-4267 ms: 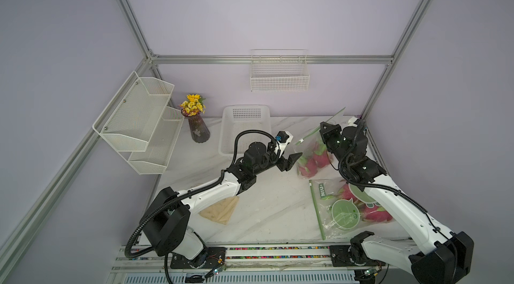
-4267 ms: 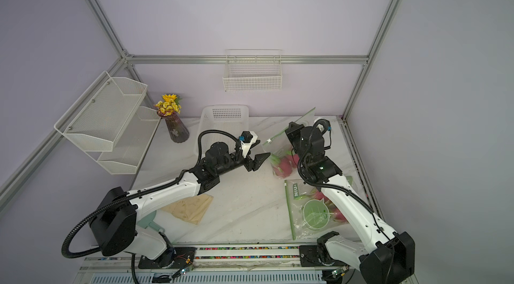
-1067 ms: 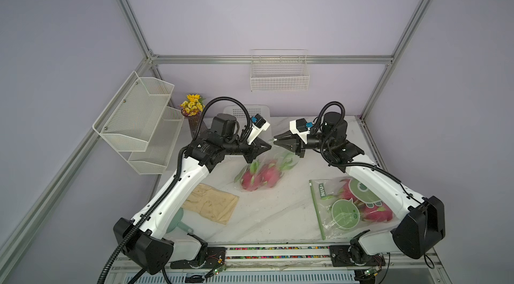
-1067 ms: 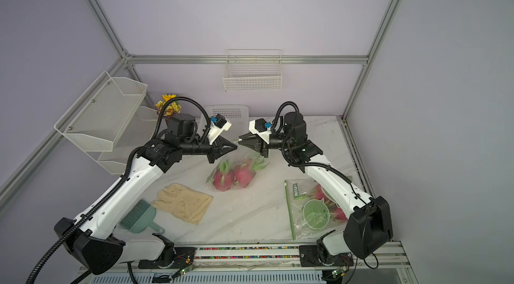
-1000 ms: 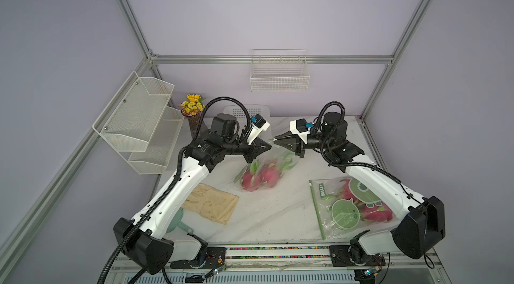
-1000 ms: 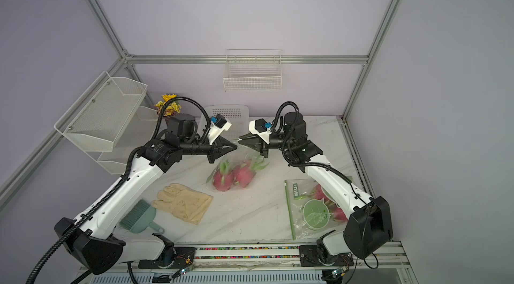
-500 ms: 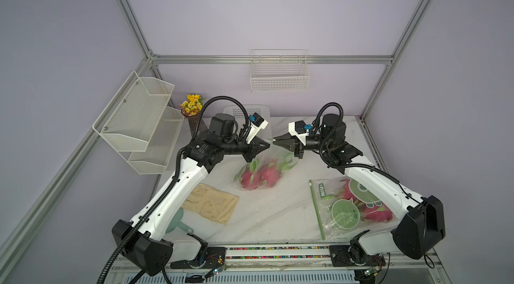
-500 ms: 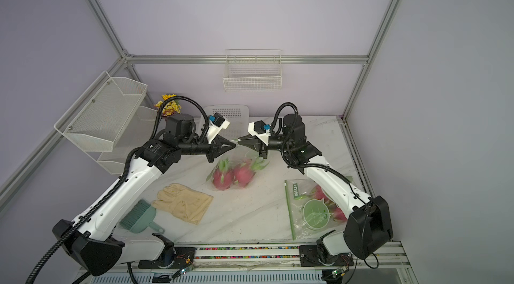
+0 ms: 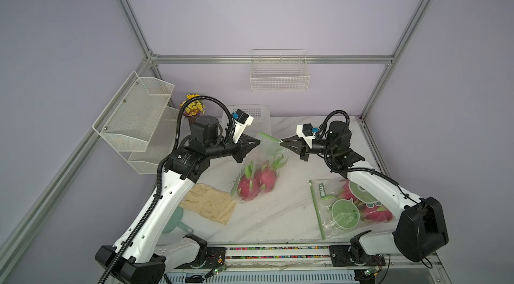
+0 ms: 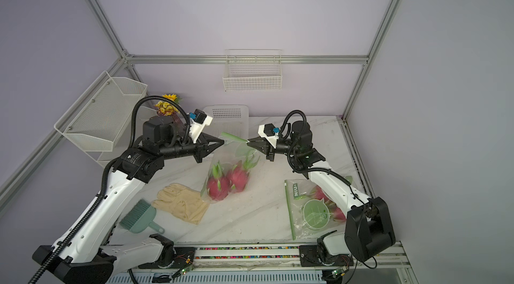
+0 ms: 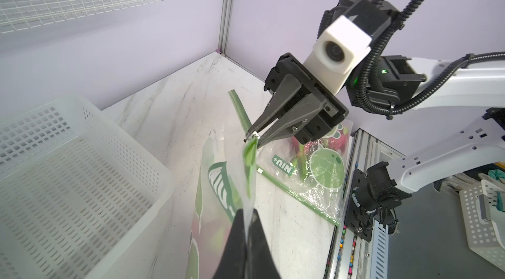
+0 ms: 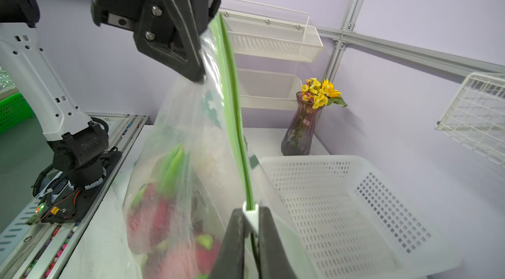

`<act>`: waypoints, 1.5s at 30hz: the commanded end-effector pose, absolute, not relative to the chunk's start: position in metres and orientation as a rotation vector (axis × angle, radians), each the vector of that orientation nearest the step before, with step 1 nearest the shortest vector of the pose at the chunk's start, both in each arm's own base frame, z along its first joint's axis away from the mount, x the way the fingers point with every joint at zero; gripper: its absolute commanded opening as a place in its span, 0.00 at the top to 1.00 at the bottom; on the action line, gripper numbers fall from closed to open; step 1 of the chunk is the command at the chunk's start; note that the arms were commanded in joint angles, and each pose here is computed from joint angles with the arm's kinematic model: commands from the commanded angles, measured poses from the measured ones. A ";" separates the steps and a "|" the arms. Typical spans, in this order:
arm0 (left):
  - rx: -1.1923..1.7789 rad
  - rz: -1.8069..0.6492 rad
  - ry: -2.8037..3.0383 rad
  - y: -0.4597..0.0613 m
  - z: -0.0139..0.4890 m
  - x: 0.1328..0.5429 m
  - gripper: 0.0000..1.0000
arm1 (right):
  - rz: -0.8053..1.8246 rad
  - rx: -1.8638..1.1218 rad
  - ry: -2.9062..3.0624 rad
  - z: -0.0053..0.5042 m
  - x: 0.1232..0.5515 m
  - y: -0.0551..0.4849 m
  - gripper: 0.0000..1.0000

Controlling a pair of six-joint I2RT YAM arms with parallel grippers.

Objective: Open the zip-top bag and take out the dragon fruit
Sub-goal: Unzip the zipper on the zipper food storage bag.

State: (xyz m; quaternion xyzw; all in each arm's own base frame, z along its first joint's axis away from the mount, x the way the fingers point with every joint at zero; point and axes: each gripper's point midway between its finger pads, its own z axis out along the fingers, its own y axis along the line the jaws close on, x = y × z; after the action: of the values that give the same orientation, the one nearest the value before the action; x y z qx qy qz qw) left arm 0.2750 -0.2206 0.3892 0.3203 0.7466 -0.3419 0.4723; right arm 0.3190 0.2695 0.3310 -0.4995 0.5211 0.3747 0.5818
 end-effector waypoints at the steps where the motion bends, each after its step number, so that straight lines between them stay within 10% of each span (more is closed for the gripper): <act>1: 0.795 -0.798 1.625 -0.209 0.450 0.256 1.00 | 0.839 -1.107 1.282 0.321 0.331 0.251 1.00; 26: 0.722 -0.612 1.657 -0.183 0.471 0.266 1.00 | 0.740 -0.934 1.333 0.307 0.344 0.174 1.00; 45: 0.796 -1.011 1.649 -0.245 0.415 0.281 1.00 | 0.744 -0.825 1.221 0.382 0.304 0.166 1.00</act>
State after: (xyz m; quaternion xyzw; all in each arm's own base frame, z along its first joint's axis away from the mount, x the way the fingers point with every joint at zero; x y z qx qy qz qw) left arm 0.2823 -0.2305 0.3907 0.3165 0.7295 -0.3804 0.4722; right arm 0.3112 0.1674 0.3719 -0.3762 0.5535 0.3245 0.6685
